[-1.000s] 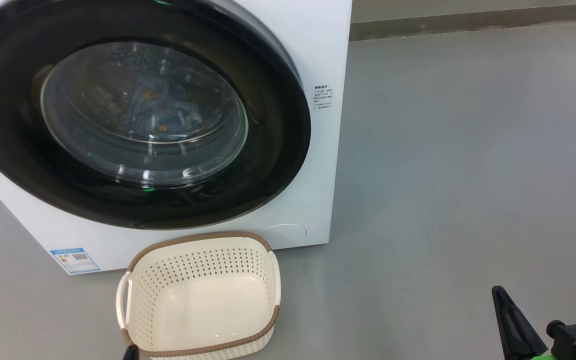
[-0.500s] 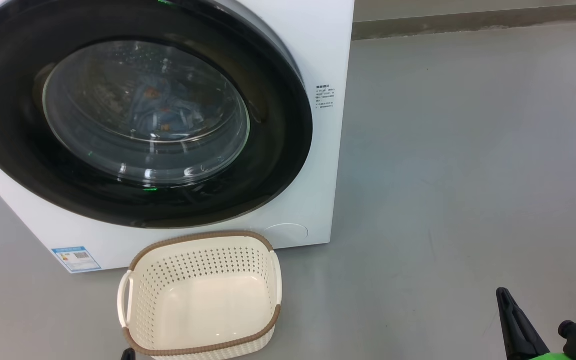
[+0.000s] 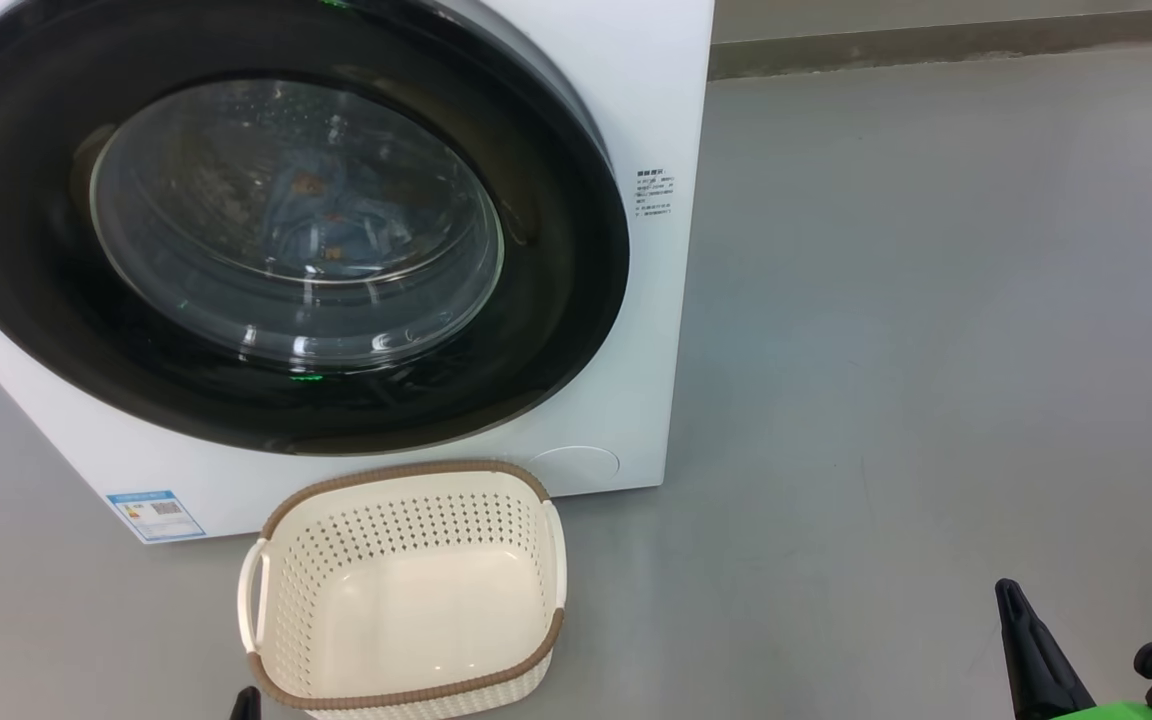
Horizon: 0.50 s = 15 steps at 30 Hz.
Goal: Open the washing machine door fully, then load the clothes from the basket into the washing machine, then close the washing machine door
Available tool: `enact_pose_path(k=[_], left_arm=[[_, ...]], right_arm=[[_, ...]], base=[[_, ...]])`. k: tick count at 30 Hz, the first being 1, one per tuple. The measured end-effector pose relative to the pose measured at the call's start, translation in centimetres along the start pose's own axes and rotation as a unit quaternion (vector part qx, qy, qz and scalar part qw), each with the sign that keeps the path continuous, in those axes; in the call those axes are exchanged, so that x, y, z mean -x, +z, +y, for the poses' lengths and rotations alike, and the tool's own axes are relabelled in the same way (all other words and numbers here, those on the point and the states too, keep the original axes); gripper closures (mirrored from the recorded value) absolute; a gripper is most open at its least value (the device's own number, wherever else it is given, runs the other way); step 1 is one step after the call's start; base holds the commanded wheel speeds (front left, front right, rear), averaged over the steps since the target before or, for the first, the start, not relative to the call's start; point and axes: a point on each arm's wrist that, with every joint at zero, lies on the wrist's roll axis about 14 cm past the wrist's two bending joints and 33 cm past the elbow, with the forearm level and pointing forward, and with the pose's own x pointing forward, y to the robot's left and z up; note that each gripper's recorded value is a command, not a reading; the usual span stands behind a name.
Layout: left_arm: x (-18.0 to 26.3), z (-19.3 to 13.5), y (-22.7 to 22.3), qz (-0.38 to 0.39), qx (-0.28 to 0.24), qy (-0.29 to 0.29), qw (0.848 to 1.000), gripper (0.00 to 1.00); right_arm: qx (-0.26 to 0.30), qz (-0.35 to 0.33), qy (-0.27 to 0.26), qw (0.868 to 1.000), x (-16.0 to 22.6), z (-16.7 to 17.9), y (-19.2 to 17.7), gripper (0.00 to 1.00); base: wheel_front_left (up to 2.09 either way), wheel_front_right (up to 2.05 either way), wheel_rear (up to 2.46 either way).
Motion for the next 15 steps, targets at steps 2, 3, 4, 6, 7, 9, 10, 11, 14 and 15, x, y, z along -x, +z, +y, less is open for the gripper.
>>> enact_pose_path(k=[2, 3, 4, 6, 7, 9, 10, 11, 14, 15], left_arm=[[0.0, 0.12, 0.03, 0.0, 0.007, 0.002, 1.0, 1.0], [-0.02, 0.16, 0.01, 0.002, 0.011, 0.003, 1.0, 1.0], [-0.08, 0.18, 0.09, 0.001, 0.018, 0.004, 1.0, 1.0], [-0.31, 0.11, 0.26, 0.0, 0.028, 0.003, 1.0, 1.0], [-0.44, 0.03, 0.42, -0.003, 0.032, 0.002, 0.999, 1.0], [-0.54, 0.07, 0.49, -0.002, 0.047, 0.004, 0.999, 1.0], [-0.53, 0.13, 0.46, -0.002, 0.053, 0.006, 0.999, 1.0], [-0.53, 0.18, 0.44, 0.0, 0.058, 0.007, 0.998, 1.0], [-0.75, 0.14, 0.6, -0.001, 0.07, 0.007, 0.997, 1.0], [-0.86, 0.1, 0.71, -0.002, 0.077, 0.006, 0.997, 1.0]], right_arm=[[-0.011, 0.002, -0.002, 1.0, -0.03, -0.02, -0.06, 1.0], [-0.017, 0.002, -0.002, 1.0, -0.06, -0.03, -0.08, 1.0], [-0.024, 0.002, -0.003, 1.0, -0.11, -0.03, -0.07, 1.0], [-0.035, 0.003, -0.004, 0.999, -0.23, 0.01, -0.07, 1.0], [-0.041, 0.002, -0.004, 0.999, -0.28, 0.02, -0.03, 1.0], [-0.059, 0.001, -0.005, 0.998, -0.57, 0.15, 0.11, 1.0], [-0.064, 0.001, -0.005, 0.998, -0.61, 0.19, 0.11, 1.0], [-0.071, 0.003, -0.006, 0.997, -0.61, 0.18, 0.02, 1.0], [-0.089, 0.007, -0.008, 0.996, -0.62, 0.17, -0.15, 1.0], [-0.095, 0.006, -0.009, 0.995, -0.62, 0.18, -0.17, 1.0]], base=[[0.0, 0.0, 0.0], [0.0, 0.0, 0.0], [0.0, 0.0, 0.0], [0.0, 0.0, 0.0], [0.0, 0.0, 0.0], [0.0, 0.0, 0.0], [0.0, 0.0, 0.0], [0.0, 0.0, 0.0], [0.0, 0.0, 0.0], [0.0, 0.0, 0.0]])
